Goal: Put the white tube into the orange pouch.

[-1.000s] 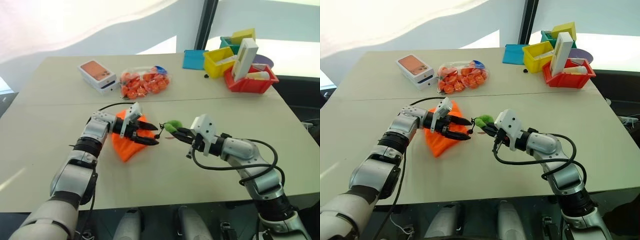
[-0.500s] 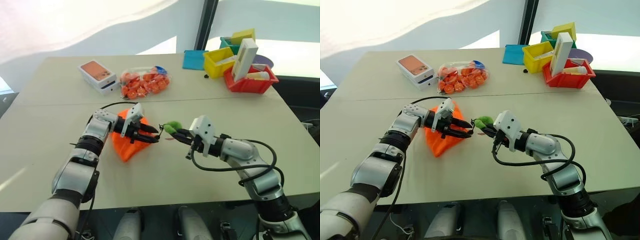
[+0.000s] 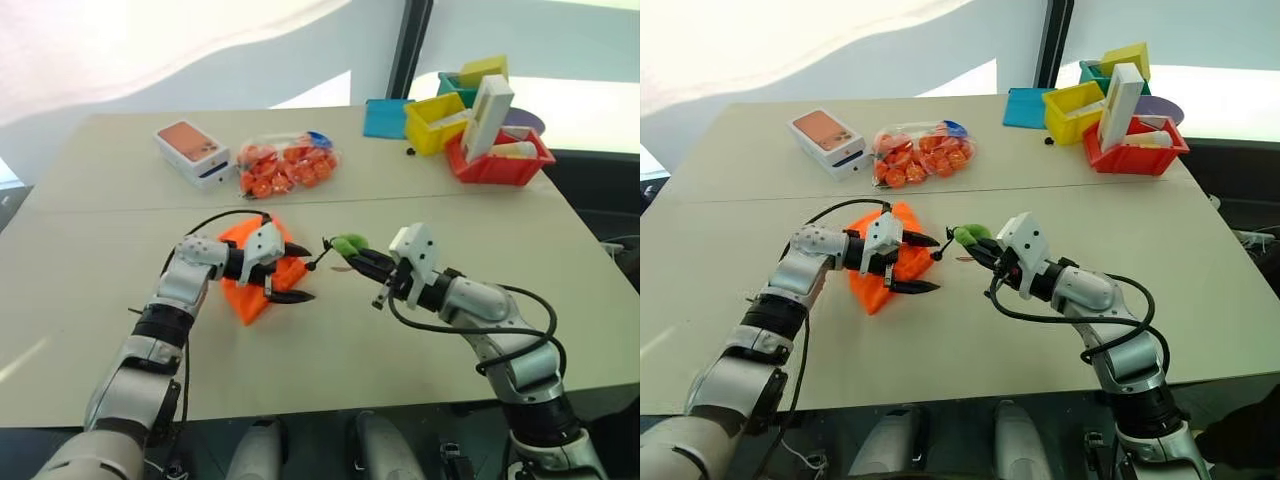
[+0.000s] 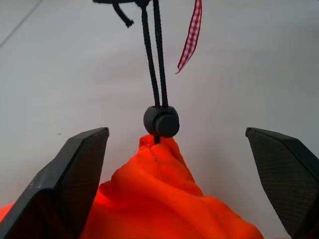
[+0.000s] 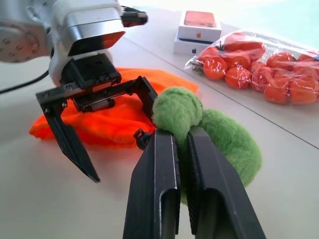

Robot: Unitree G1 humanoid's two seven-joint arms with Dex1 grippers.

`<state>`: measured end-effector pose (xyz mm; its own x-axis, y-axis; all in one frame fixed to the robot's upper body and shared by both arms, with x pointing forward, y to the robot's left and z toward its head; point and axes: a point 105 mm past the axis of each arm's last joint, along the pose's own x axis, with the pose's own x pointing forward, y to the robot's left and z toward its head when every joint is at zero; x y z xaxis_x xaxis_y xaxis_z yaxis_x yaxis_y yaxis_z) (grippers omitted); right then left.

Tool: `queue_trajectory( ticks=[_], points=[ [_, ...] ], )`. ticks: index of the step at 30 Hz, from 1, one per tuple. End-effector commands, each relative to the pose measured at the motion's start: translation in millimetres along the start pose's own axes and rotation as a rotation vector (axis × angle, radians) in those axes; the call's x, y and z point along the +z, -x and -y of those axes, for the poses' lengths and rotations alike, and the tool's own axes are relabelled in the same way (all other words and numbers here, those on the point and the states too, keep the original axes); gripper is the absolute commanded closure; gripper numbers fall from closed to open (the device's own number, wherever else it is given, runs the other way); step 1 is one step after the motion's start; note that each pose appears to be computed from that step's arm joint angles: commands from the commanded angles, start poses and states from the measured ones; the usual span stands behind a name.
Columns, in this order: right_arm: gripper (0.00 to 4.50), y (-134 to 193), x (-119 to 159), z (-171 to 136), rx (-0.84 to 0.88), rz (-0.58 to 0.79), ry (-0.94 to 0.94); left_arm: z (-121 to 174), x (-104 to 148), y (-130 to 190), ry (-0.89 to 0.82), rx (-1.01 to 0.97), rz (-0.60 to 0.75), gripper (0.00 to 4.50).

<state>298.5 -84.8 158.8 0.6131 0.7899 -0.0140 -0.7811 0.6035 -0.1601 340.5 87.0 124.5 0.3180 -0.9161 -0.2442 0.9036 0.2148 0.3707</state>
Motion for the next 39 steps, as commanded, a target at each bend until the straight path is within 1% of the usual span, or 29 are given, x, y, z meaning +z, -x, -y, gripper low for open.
queue_trajectory(
  ticks=[1, 3, 6, 9, 12, 17, 22, 27, 32, 34, 37, 38, 39],
  points=[
    [4.50, 5, 10, 2, -0.009, 0.048, -0.029, 0, 28, 3, -0.145, 0.227, 0.056, 0.01],
    [4.50, 7, 9, 2, -0.006, 0.047, -0.045, 13, 30, -2, -0.232, 0.272, 0.034, 0.01],
    [4.50, 6, 9, 2, -0.001, 0.069, -0.113, 26, 34, -9, -0.377, 0.445, -0.002, 0.01],
    [4.50, 6, 11, 1, 0.021, 0.098, -0.200, 27, 34, -10, -0.460, 0.535, -0.030, 0.01],
    [4.50, 8, 14, 5, 0.016, 0.125, -0.281, 23, 35, -7, -0.487, 0.617, -0.035, 0.01],
    [4.50, 14, 14, 13, -0.005, 0.121, -0.334, 23, 28, -3, -0.489, 0.670, -0.059, 0.01],
    [4.50, 14, 11, 12, -0.001, 0.113, -0.364, 29, 24, -7, -0.517, 0.646, -0.057, 0.01],
    [4.50, 15, 13, 12, -0.013, 0.140, -0.403, 31, 20, -8, -0.545, 0.639, -0.054, 0.01],
    [4.50, 15, 13, 12, -0.017, 0.143, -0.408, 34, 10, -11, -0.508, 0.623, -0.068, 0.01],
    [4.50, 15, 13, 12, -0.017, 0.145, -0.410, 33, 7, -11, -0.463, 0.634, -0.062, 0.01],
    [4.50, 16, 14, 11, -0.013, 0.145, -0.411, 28, 8, -6, -0.286, 0.679, -0.001, 0.01],
    [4.50, 16, 13, 9, -0.002, 0.138, -0.403, 25, 11, -3, -0.138, 0.679, 0.062, 0.01],
    [4.50, 17, 13, 8, 0.005, 0.133, -0.397, 24, 13, -2, -0.038, 0.668, 0.111, 0.01]
  ],
)
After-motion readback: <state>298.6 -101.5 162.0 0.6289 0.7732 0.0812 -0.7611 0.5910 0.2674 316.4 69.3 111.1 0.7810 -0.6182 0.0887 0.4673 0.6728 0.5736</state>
